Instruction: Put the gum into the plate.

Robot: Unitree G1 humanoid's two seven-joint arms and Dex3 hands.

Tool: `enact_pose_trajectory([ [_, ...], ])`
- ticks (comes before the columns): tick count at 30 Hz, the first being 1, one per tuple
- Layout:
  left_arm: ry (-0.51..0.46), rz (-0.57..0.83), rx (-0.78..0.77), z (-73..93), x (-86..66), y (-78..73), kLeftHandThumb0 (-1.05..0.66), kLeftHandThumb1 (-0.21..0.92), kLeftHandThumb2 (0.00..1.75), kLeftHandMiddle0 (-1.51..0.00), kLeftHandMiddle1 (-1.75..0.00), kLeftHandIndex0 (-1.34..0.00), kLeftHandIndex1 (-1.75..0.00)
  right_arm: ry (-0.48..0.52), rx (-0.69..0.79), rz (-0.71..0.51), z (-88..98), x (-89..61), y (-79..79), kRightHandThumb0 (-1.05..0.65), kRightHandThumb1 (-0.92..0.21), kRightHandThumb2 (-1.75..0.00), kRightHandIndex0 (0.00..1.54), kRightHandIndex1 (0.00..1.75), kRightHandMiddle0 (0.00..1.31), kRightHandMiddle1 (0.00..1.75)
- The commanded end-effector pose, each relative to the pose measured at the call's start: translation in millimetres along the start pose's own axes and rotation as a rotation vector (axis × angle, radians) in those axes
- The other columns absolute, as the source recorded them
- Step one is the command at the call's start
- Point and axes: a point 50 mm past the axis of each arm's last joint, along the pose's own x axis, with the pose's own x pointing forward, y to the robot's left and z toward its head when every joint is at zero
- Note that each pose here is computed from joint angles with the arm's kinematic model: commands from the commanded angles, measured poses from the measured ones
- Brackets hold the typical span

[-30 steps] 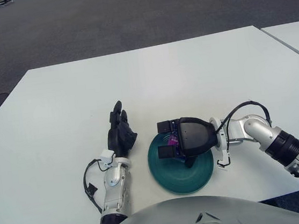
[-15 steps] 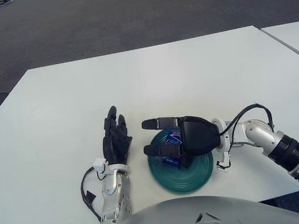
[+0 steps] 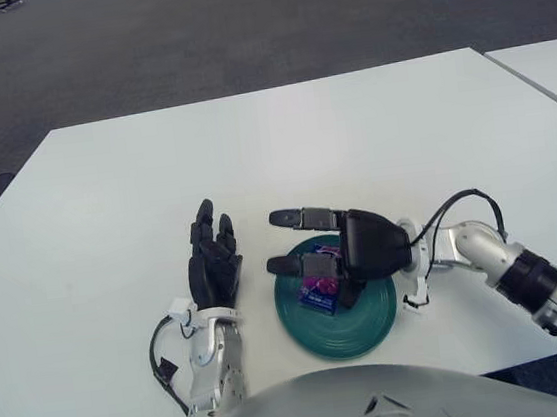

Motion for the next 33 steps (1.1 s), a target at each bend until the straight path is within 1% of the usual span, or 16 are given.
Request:
enact_pose_trajectory([
  [1,0.034,-0.009,-0.083,-17.6,-16.2,-12.6,-0.9,0.92,1.1,-0.16,0.0,0.0,-0.31,0.285,0.3,-0.239,-45.9,6.8,-8.2,-0.9,-0.92,-0.97,0.09,0.02,0.0,0.33],
  [3,0.036,-0.02,-0.011,-18.1,-16.1,-10.2,-0.91,0.92,1.09,-0.15,0.0,0.0,-0.29,0.361,0.364,-0.339,-51.9,5.3,-7.8,-0.87,-0.92,-0.91,0.22,0.05,0.0,0.59],
  [4,0.045,-0.011,0.028,-21.3,-14.1,-6.1,-0.91,0.92,1.08,-0.14,0.0,0.0,-0.29,0.427,0.401,-0.413,-57.9,2.1,-8.9,-0.87,-0.92,-0.9,0.25,0.06,0.0,0.64],
  [6,0.058,0.01,0.075,-25.5,-10.8,2.8,-0.91,0.92,1.06,-0.14,0.0,0.0,-0.31,0.542,0.458,-0.521,-69.6,-6.2,-10.7,-0.84,-0.92,-0.83,0.37,0.09,0.07,0.85],
  [8,0.063,0.026,0.09,-26.9,-8.9,8.9,-0.91,0.92,1.04,-0.15,0.0,0.0,-0.34,0.619,0.5,-0.585,-78.6,-13.7,-12.7,-0.83,-0.92,-0.78,0.43,0.11,0.12,0.95],
  [10,0.058,0.031,0.097,-26.4,-8.6,9.3,-0.92,0.92,1.02,-0.15,-0.01,0.0,-0.39,0.684,0.553,-0.637,-86.2,-21.1,-15.5,-0.81,-0.92,-0.75,0.47,0.13,0.16,1.0],
  [12,0.052,0.031,0.106,-25.8,-8.7,9.2,-0.93,0.92,1.0,-0.17,-0.01,0.0,-0.48,0.758,0.618,-0.684,-93.1,-30.6,-16.2,-0.8,-0.92,-0.73,0.51,0.15,0.2,1.05],
  [13,0.051,0.03,0.109,-25.6,-8.8,9.6,-0.93,0.92,0.99,-0.17,-0.01,0.0,-0.5,0.785,0.644,-0.699,-95.1,-34.3,-15.5,-0.8,-0.92,-0.72,0.51,0.15,0.21,1.06],
  [15,0.051,0.027,0.121,-25.8,-8.6,11.0,-0.94,0.92,0.98,-0.19,-0.01,0.0,-0.57,0.895,0.725,-0.731,-100.4,-49.0,-8.7,-0.78,-0.92,-0.72,0.53,0.16,0.22,1.07],
  [16,0.054,0.024,0.133,-26.3,-8.1,12.3,-0.94,0.92,0.97,-0.19,-0.01,0.0,-0.59,0.992,0.782,-0.771,-103.8,-64.0,-3.3,-0.78,-0.92,-0.72,0.54,0.17,0.22,1.07],
  [17,0.056,0.023,0.141,-26.7,-7.9,13.3,-0.95,0.92,0.97,-0.2,-0.02,0.0,-0.64,1.056,0.826,-0.8,-105.1,-74.5,0.8,-0.74,-0.92,-0.74,0.54,0.17,0.23,1.05],
  [19,0.054,0.02,0.145,-26.7,-7.4,14.6,-0.96,0.92,0.97,-0.21,-0.02,0.0,-0.69,1.17,0.866,-0.874,-102.5,-84.9,9.5,-0.71,-0.92,-0.76,0.54,0.18,0.23,1.03],
  [20,0.052,0.02,0.144,-26.5,-7.3,15.0,-0.96,0.92,0.96,-0.22,-0.02,0.0,-0.73,1.201,0.872,-0.895,-101.0,-85.7,12.2,-0.67,-0.92,-0.78,0.52,0.17,0.22,1.01],
  [22,0.046,0.02,0.143,-26.3,-7.2,16.2,-0.96,0.92,0.96,-0.23,-0.02,0.0,-0.77,1.243,0.891,-0.917,-96.9,-87.3,17.7,-0.62,-0.92,-0.83,0.49,0.16,0.19,0.98],
  [25,0.035,0.018,0.149,-25.7,-6.2,17.6,-0.96,0.92,0.96,-0.23,-0.02,0.0,-0.81,1.294,0.929,-0.926,-87.3,-92.2,27.4,-0.6,-0.92,-0.85,0.48,0.15,0.17,0.95],
  [33,0.027,0.018,0.178,-24.9,-4.9,19.8,-0.93,0.92,0.97,-0.25,-0.02,0.0,-0.84,1.375,1.001,-0.916,-77.6,-104.5,38.5,-0.57,-0.92,-0.9,0.34,0.06,0.05,0.88],
])
